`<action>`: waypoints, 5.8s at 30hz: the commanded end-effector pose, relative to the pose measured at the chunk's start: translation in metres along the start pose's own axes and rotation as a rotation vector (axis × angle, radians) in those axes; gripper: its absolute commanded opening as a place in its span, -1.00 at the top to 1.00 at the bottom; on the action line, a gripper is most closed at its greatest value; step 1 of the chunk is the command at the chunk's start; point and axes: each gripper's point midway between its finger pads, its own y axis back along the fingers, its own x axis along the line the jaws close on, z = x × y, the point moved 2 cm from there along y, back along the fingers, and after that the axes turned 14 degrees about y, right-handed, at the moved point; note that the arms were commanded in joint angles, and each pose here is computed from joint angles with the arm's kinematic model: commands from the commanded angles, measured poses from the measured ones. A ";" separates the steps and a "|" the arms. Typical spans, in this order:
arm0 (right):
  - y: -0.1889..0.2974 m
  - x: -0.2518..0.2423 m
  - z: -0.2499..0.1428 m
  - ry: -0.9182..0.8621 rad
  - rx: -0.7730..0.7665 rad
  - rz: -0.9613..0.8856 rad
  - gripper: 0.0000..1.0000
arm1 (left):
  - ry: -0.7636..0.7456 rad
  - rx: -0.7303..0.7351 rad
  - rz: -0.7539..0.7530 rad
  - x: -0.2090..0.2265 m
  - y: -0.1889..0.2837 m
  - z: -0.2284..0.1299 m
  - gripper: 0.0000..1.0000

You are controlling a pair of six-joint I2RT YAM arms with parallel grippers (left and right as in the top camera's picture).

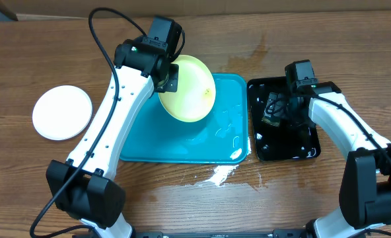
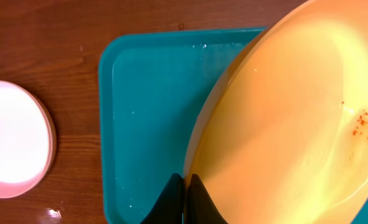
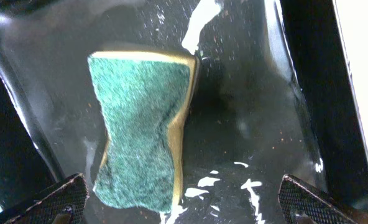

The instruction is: Clean dirty plates on tray and stack at the side

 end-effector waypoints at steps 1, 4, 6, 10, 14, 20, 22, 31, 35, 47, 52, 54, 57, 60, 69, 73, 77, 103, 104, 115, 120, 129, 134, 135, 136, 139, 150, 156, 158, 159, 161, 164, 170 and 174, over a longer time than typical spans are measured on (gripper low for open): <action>0.000 0.001 0.005 -0.008 -0.025 0.008 -1.00 | -0.040 -0.085 0.016 -0.011 0.018 0.014 0.92; 0.000 0.001 0.005 -0.008 -0.025 0.008 -1.00 | -0.083 -0.152 0.069 -0.018 0.025 0.018 0.92; 0.000 0.001 0.005 -0.008 -0.025 0.008 -1.00 | -0.122 -0.203 0.112 -0.024 0.031 0.019 0.92; 0.000 0.001 0.005 -0.008 -0.025 0.008 -1.00 | -0.178 -0.317 0.193 -0.039 0.046 0.020 0.92; 0.000 0.001 0.005 -0.008 -0.025 0.008 -1.00 | -0.263 -0.397 0.232 -0.059 0.056 0.019 0.92; 0.000 0.001 0.005 -0.008 -0.025 0.008 -1.00 | -0.395 -0.458 0.359 -0.080 0.051 0.013 0.92; 0.000 0.001 0.005 -0.008 -0.025 0.008 -1.00 | -0.432 -0.477 0.412 -0.087 0.045 0.012 0.92; 0.000 0.001 0.005 -0.008 -0.025 0.008 -1.00 | -0.547 -0.628 0.751 -0.107 0.033 0.005 0.92; 0.000 0.001 0.005 -0.008 -0.025 0.008 -1.00 | -0.448 -0.699 0.717 -0.115 0.038 0.000 0.92; 0.000 0.001 0.005 -0.008 -0.025 0.008 -1.00 | -0.403 -0.714 0.629 -0.127 0.045 -0.025 0.92; 0.000 0.001 0.005 -0.008 -0.025 0.008 -1.00 | -0.374 -0.727 0.599 -0.132 0.045 -0.026 0.92; 0.000 0.001 0.005 -0.008 -0.025 0.008 -1.00 | -0.393 -0.724 0.606 -0.132 0.047 -0.031 0.92; 0.000 0.001 0.005 -0.008 -0.025 0.008 -1.00 | -0.380 -0.738 0.611 -0.133 0.046 -0.030 0.92; 0.000 0.001 0.005 -0.008 -0.025 0.008 -1.00 | -0.339 -0.753 0.595 -0.132 0.048 -0.030 0.92; 0.000 0.001 0.005 -0.008 -0.025 0.008 -1.00 | -0.286 -0.733 0.561 -0.130 0.041 -0.027 0.92; 0.000 0.001 0.005 -0.008 -0.025 0.008 -1.00 | -0.331 -0.690 0.548 -0.132 0.035 -0.027 0.92; 0.000 0.001 0.005 -0.008 -0.025 0.008 -1.00 | -0.280 -0.685 0.535 -0.127 0.032 -0.020 0.92; 0.000 0.001 0.006 -0.008 -0.029 0.009 -1.00 | -0.340 -0.438 0.538 -0.076 0.004 0.003 0.92; 0.000 0.001 0.006 -0.008 -0.029 0.009 -1.00 | -0.349 -0.430 0.536 -0.076 0.004 0.002 0.92; 0.000 0.001 0.007 -0.008 -0.032 0.009 -1.00 | -0.333 -0.553 0.626 -0.077 0.024 0.007 0.92; 0.000 0.001 0.007 -0.008 -0.032 0.009 -1.00 | -0.329 -0.578 0.618 -0.085 0.028 0.002 0.91; 0.001 0.001 0.009 -0.008 -0.040 0.010 -1.00 | -0.229 -0.636 0.563 -0.098 0.016 -0.020 0.92; 0.001 0.001 0.009 -0.008 -0.040 0.010 -1.00 | -0.240 -0.725 0.683 -0.082 0.003 -0.021 0.91; 0.001 0.001 0.009 -0.008 -0.040 0.010 -1.00 | -0.241 -0.742 0.711 -0.077 0.002 -0.020 0.92; 0.001 0.001 0.009 -0.008 -0.040 0.010 -1.00 | -0.241 -0.748 0.727 -0.074 -0.001 -0.020 0.92; 0.001 0.001 0.009 -0.008 -0.040 0.010 -1.00 | -0.242 -0.731 0.741 -0.066 -0.010 -0.022 0.92; 0.001 0.001 0.009 -0.009 -0.040 0.010 -1.00 | -0.284 -0.750 0.686 -0.089 -0.005 -0.038 0.92; 0.001 0.001 0.009 -0.008 -0.040 0.010 -1.00 | -0.322 -0.870 0.819 -0.084 0.020 -0.027 0.91; 0.001 0.001 0.009 -0.009 -0.040 0.010 -1.00 | -0.315 -0.873 0.816 -0.086 0.023 -0.024 0.92; 0.001 0.001 0.009 -0.009 -0.040 0.010 -1.00 | -0.315 -0.874 0.815 -0.086 0.023 -0.025 0.92; 0.001 0.001 0.009 -0.009 -0.040 0.010 -1.00 | -0.315 -0.874 0.815 -0.086 0.023 -0.025 0.92; 0.001 0.001 0.009 -0.008 -0.039 0.010 -1.00 | -0.315 -0.874 0.815 -0.086 0.023 -0.025 0.92; 0.001 0.001 0.009 -0.009 -0.040 0.010 -1.00 | -0.312 -0.875 0.815 -0.085 0.024 -0.024 0.92; 0.001 0.001 0.009 -0.009 -0.040 0.010 -1.00 | -0.293 -0.890 0.786 -0.088 0.031 -0.026 0.92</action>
